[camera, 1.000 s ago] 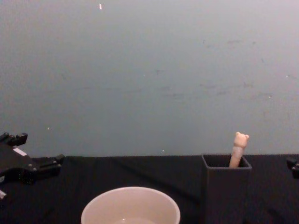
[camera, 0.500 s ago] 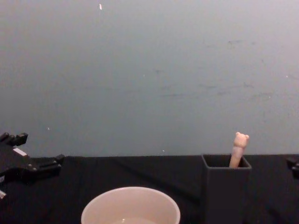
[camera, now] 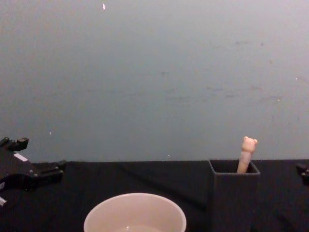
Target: Pick up the stirring spoon with one hand, stir inside the cup, then place it back in its original position.
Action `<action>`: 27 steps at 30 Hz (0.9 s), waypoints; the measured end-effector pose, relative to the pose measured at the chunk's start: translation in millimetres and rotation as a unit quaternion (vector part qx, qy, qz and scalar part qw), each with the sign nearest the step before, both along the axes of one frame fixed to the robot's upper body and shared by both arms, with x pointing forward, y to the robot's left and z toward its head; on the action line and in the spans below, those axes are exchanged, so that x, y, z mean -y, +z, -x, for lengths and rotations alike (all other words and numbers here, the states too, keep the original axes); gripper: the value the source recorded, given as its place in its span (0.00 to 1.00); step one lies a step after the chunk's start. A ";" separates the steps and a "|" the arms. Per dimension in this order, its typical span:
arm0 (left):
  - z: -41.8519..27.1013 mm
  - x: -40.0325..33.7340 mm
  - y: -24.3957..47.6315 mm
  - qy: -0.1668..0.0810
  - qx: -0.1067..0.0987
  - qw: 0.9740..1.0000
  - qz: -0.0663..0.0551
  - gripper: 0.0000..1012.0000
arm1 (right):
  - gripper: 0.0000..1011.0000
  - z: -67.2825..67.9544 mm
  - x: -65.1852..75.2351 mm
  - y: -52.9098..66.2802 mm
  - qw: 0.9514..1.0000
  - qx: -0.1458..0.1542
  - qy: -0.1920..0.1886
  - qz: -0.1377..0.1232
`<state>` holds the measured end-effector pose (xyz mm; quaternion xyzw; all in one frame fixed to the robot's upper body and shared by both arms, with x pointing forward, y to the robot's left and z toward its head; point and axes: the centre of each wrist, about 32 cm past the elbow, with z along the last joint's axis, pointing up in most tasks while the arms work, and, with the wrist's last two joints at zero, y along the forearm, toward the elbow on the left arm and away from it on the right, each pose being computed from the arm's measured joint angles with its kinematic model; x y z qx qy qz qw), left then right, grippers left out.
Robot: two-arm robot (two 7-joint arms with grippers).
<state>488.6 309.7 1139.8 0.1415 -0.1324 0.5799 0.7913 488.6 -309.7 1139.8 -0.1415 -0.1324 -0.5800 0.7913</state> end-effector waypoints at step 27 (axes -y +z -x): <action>0.0 0.0 0.0 0.000 0.000 1.000 0.000 0.99 | 0.99 42.0 24.4 35.6 0.989 -0.031 0.113 -0.090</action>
